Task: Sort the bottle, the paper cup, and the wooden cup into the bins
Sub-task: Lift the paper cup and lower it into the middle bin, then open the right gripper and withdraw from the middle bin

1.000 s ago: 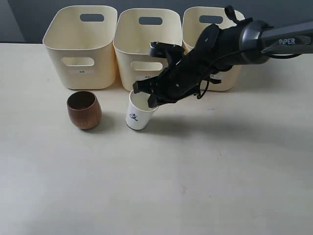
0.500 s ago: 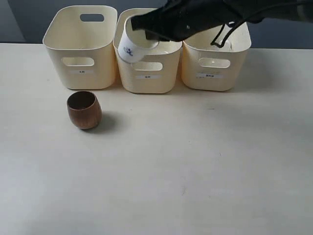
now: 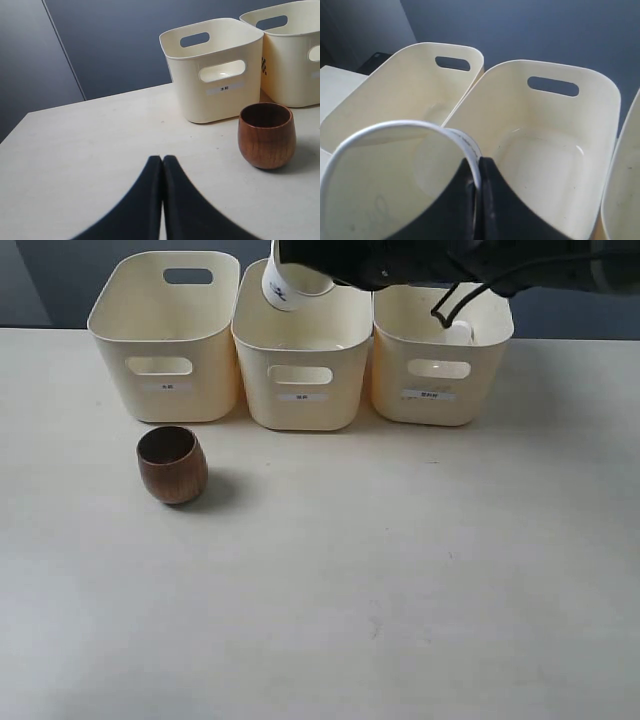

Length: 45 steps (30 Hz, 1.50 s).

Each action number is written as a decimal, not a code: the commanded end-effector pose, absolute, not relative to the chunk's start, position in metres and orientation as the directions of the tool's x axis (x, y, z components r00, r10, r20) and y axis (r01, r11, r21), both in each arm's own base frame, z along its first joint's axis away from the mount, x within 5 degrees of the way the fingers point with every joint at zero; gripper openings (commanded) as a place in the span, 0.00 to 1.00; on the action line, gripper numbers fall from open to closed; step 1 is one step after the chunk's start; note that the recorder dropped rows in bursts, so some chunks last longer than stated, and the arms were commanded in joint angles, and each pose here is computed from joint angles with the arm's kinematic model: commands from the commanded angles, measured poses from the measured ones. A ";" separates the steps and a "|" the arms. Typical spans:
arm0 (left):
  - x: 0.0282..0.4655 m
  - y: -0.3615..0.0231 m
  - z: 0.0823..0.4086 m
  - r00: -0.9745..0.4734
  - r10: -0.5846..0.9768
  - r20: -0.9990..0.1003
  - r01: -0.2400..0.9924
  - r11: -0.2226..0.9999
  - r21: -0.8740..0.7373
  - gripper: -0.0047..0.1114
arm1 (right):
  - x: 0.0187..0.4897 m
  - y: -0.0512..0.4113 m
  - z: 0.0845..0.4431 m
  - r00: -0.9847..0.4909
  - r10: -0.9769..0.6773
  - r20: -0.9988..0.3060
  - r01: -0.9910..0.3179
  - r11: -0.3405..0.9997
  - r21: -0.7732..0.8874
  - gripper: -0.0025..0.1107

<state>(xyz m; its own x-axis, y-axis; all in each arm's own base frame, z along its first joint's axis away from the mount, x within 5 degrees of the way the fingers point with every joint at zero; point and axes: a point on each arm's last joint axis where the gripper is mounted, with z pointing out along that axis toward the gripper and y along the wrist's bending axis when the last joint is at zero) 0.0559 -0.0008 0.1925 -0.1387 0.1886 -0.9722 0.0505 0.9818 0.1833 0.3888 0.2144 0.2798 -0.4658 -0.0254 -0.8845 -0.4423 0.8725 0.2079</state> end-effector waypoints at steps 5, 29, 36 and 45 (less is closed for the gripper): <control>0.056 -0.001 0.193 -0.129 0.187 -0.974 0.052 0.982 0.182 0.04 | 0.400 0.215 0.265 -0.438 -0.031 -0.899 -0.415 0.894 0.171 0.02; 0.056 -0.001 0.193 -0.129 0.187 -0.974 0.052 0.982 0.182 0.04 | 0.402 0.216 0.255 -0.437 -0.074 -0.896 -0.428 0.894 0.135 0.60; 0.056 -0.001 0.193 -0.129 0.187 -0.974 0.052 0.982 0.182 0.04 | 0.401 0.217 0.253 -0.463 -0.077 -0.883 -0.435 0.888 0.150 0.58; 0.056 -0.001 0.193 -0.130 0.187 -0.974 0.052 0.982 0.182 0.04 | 0.391 0.222 0.244 -0.578 -0.107 -0.809 -0.471 0.853 0.224 0.58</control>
<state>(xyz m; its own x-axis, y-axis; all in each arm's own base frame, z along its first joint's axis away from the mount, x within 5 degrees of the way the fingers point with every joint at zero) 0.0559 -0.0008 0.1925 -0.1387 0.1886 -0.9722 0.0505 0.9818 0.1833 0.3935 0.2209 0.2454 -0.5554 -0.0858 -0.8272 -0.4542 0.8645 0.2153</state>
